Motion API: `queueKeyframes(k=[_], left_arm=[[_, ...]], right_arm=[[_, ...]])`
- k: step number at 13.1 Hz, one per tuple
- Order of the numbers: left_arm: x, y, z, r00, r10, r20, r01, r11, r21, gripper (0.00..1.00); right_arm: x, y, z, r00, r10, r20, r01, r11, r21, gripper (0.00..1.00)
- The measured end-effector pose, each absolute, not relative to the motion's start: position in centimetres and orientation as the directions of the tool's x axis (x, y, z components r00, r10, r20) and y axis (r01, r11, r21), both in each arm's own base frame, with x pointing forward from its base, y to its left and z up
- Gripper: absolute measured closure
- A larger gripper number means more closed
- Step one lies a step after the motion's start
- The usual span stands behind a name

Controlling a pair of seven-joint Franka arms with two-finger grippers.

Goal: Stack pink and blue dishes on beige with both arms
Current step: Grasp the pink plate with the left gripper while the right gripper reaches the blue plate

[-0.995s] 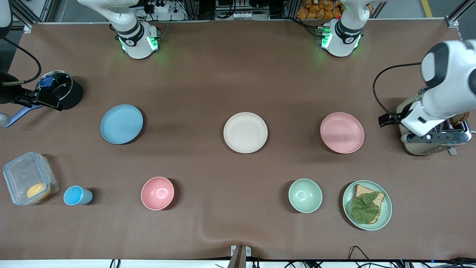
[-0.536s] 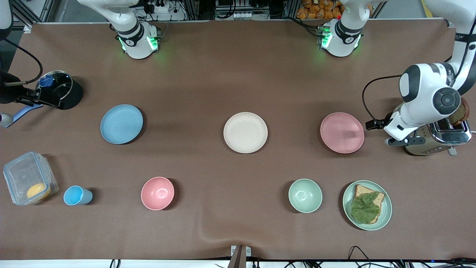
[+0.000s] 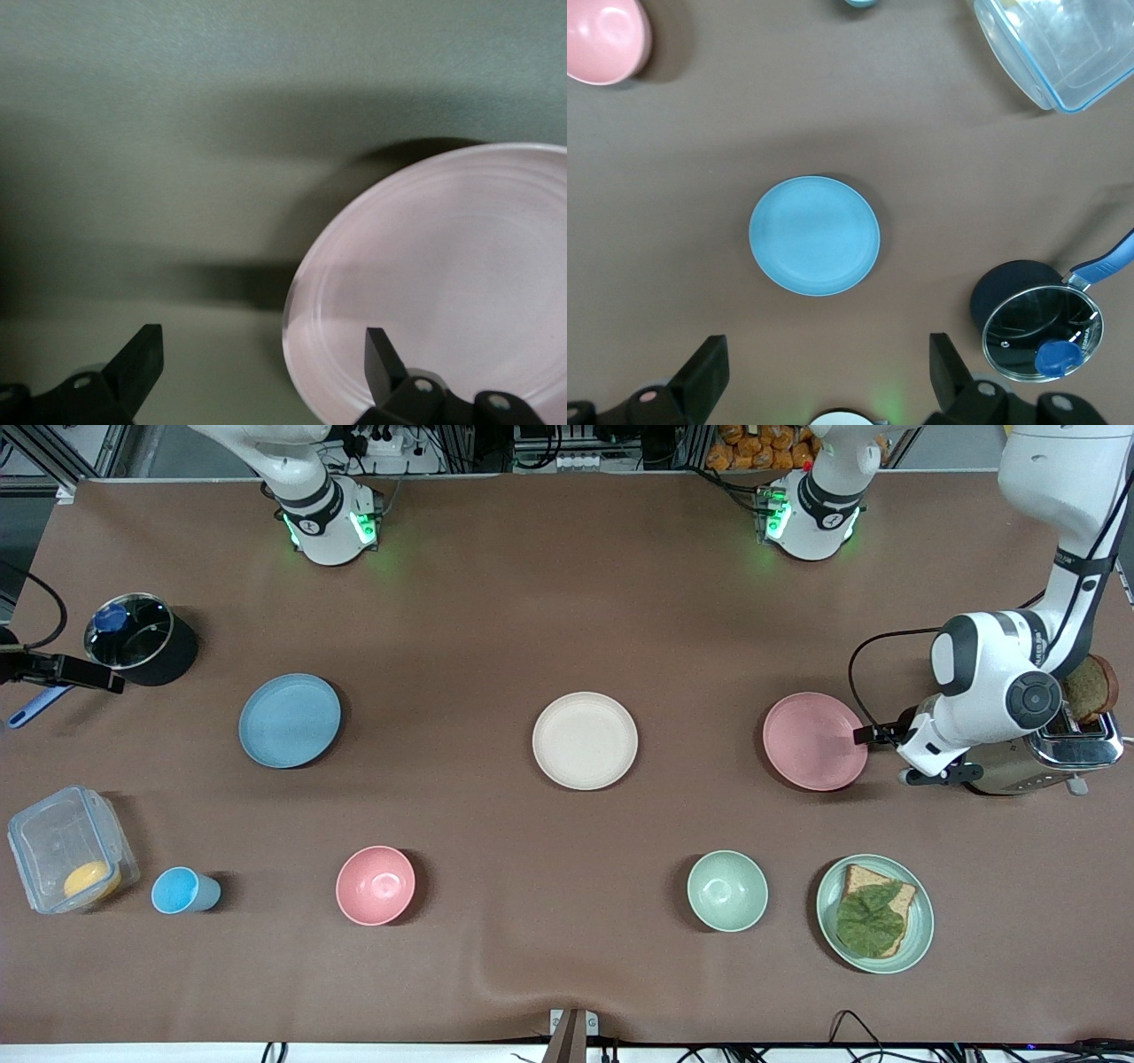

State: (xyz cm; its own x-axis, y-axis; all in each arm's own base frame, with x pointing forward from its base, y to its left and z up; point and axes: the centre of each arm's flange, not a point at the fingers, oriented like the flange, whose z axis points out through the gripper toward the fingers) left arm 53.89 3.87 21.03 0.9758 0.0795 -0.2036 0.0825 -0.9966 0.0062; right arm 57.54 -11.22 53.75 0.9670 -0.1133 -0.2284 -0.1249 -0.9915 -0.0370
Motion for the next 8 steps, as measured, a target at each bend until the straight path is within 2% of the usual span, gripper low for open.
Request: queueKeyframes(k=[2,3,4,6,7,8], left_arm=[[53.8,3.8,19.9,0.974,0.079,-0.212,0.083,-0.997,0.009,0.04],[53.7,3.8,19.5,0.973,0.079,-0.217,0.083,-0.997,0.010,0.10],[53.7,3.7,19.2,0.972,0.078,-0.221,0.083,-0.997,0.011,0.10],[53.6,3.7,18.8,0.971,0.080,-0.226,0.085,-0.996,0.015,0.31],[53.6,3.6,18.6,0.971,0.081,-0.227,0.086,-0.996,0.017,0.37],[53.6,3.6,18.6,0.971,0.082,-0.226,0.088,-0.996,0.018,0.37]], right_arm=[[58.5,-11.2,50.9,0.964,-0.106,-0.245,-0.124,-0.991,-0.057,0.00],[59.0,-11.1,49.0,0.965,-0.099,-0.244,-0.119,-0.991,-0.068,0.00],[59.3,-11.1,46.8,0.966,-0.083,-0.244,-0.104,-0.992,-0.075,0.00],[59.1,-11.7,42.5,0.969,-0.057,-0.240,-0.084,-0.991,-0.105,0.00],[58.6,-12.2,40.3,0.971,-0.045,-0.234,-0.076,-0.989,-0.127,0.00],[58.0,-12.8,38.5,0.972,-0.028,-0.232,-0.062,-0.988,-0.140,0.00]])
